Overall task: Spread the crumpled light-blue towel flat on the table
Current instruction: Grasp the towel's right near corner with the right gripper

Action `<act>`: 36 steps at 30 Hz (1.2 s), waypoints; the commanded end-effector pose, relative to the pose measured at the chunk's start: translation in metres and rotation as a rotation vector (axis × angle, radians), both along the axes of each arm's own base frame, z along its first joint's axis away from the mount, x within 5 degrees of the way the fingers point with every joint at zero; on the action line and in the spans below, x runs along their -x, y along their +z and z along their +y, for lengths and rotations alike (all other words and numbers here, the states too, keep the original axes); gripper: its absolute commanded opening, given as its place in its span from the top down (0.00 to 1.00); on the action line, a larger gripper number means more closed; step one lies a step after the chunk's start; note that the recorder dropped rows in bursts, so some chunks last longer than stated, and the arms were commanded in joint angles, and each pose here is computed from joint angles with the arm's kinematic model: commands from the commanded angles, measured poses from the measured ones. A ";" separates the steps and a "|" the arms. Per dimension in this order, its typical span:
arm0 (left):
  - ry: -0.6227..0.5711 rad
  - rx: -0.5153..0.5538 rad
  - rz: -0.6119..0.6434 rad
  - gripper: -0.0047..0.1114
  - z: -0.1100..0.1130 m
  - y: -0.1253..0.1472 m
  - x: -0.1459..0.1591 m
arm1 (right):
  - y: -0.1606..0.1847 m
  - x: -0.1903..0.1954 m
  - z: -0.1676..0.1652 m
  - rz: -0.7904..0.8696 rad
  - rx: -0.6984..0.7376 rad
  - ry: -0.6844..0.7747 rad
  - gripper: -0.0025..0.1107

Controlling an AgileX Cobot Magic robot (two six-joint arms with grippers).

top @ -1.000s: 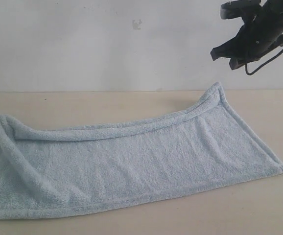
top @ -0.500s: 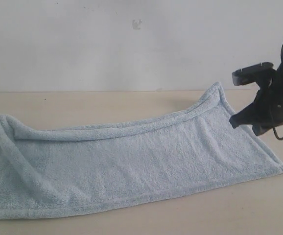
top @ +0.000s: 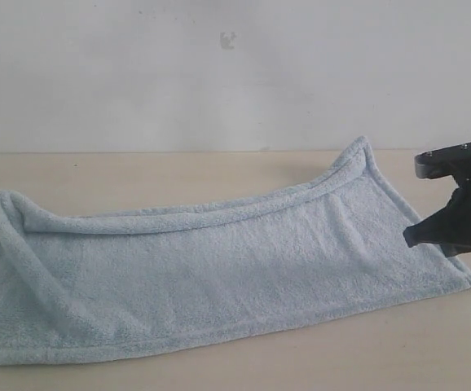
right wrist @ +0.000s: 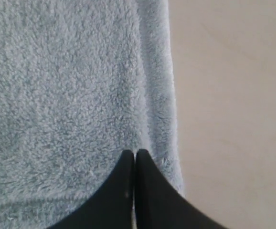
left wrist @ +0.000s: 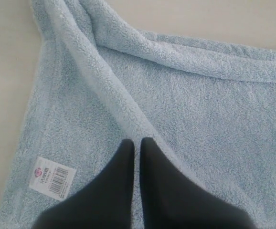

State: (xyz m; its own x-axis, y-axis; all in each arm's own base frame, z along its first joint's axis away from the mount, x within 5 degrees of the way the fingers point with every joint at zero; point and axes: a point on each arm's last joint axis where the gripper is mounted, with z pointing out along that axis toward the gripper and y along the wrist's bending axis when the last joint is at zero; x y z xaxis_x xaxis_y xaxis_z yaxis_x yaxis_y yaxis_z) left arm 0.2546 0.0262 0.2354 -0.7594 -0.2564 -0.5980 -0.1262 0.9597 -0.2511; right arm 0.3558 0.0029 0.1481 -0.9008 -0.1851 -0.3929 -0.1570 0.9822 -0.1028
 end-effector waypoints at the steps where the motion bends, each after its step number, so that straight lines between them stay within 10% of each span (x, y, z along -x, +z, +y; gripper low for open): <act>1: 0.005 -0.001 -0.012 0.93 0.000 0.000 0.001 | -0.005 -0.001 -0.002 -0.008 -0.009 -0.012 0.98; 24: 0.016 -0.008 -0.030 0.93 0.001 0.001 -0.001 | -0.040 0.007 -0.003 0.183 -0.004 -0.023 0.98; 36: 0.003 0.004 -0.005 0.93 0.000 0.000 0.001 | -0.046 0.074 -0.019 0.303 0.128 -0.203 0.98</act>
